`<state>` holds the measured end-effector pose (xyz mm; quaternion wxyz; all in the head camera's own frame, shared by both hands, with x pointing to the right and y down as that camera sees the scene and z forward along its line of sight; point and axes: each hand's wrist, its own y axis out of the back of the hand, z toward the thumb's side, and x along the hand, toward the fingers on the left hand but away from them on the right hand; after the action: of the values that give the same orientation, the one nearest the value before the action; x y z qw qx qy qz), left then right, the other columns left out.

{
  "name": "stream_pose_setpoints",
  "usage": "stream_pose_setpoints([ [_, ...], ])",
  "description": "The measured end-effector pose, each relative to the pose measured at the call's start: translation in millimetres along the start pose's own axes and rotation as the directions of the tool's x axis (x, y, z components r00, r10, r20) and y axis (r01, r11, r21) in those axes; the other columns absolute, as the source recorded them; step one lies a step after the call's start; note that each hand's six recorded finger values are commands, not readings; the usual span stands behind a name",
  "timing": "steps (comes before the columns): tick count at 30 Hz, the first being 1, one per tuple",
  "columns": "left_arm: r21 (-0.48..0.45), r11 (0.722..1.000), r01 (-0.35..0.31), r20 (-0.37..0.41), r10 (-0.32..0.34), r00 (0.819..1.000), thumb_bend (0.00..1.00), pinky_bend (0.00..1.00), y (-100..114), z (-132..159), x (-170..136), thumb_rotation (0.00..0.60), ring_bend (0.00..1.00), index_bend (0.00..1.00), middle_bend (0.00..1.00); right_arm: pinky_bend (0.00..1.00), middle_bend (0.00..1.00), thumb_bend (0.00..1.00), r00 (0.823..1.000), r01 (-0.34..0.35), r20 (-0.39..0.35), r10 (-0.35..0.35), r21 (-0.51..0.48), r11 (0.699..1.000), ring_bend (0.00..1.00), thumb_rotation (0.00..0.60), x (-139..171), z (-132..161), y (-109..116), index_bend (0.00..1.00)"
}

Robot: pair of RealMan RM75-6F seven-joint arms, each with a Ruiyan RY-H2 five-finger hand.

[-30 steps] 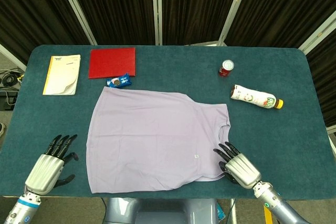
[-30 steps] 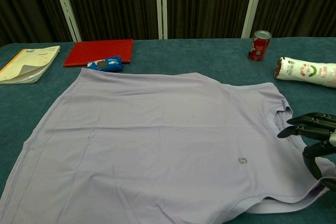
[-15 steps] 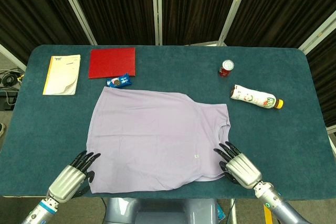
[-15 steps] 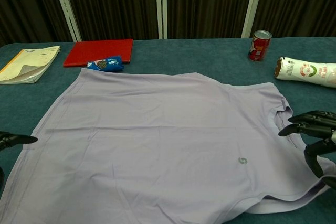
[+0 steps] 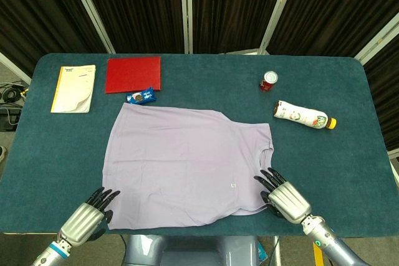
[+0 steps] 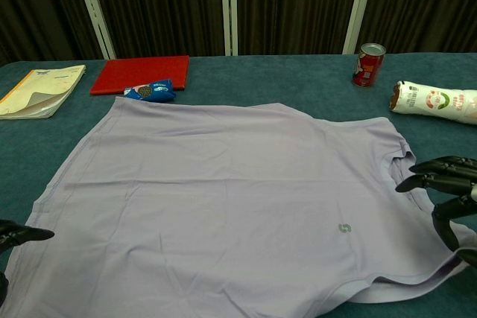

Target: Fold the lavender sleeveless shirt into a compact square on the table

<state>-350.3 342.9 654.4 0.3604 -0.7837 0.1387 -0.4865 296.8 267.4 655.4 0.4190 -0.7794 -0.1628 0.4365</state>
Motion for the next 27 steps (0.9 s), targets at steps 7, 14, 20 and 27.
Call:
stream_pose_setpoints([
  [7, 0.010, 1.000, 0.017, 0.017, -0.017, 1.000, 0.28, 0.00, -8.7, 3.5, 4.4, 0.600, 0.00, 0.51, 0.00, 0.00, 0.13, 0.47, 1.000, -0.003, 0.001, 0.003, 0.001, 1.000, 0.00, 0.600, 0.2, -0.3, -0.4, 0.66],
  [14, 0.008, 1.000, 0.007, 0.040, -0.007, 0.999, 0.44, 0.00, -13.2, 5.3, 10.4, 0.600, 0.00, 0.52, 0.00, 0.00, 0.13, 0.47, 1.000, -0.005, 0.003, 0.005, 0.003, 1.000, 0.00, 0.600, -0.1, -0.8, -1.0, 0.66],
  [20, -0.009, 1.000, -0.008, 0.042, 0.008, 0.999, 0.52, 0.00, -10.5, 5.1, 10.7, 0.600, 0.00, 0.53, 0.00, 0.00, 0.13, 0.47, 1.000, -0.007, 0.003, 0.007, 0.004, 1.000, 0.00, 0.600, -0.1, -0.7, -1.6, 0.66],
  [27, -0.011, 1.000, -0.007, 0.047, 0.007, 0.999, 0.52, 0.00, -11.3, 5.8, 10.4, 0.600, 0.00, 0.58, 0.00, 0.00, 0.13, 0.47, 1.000, -0.005, 0.004, 0.005, 0.002, 1.000, 0.00, 0.600, 0.3, -0.6, -0.9, 0.66],
])
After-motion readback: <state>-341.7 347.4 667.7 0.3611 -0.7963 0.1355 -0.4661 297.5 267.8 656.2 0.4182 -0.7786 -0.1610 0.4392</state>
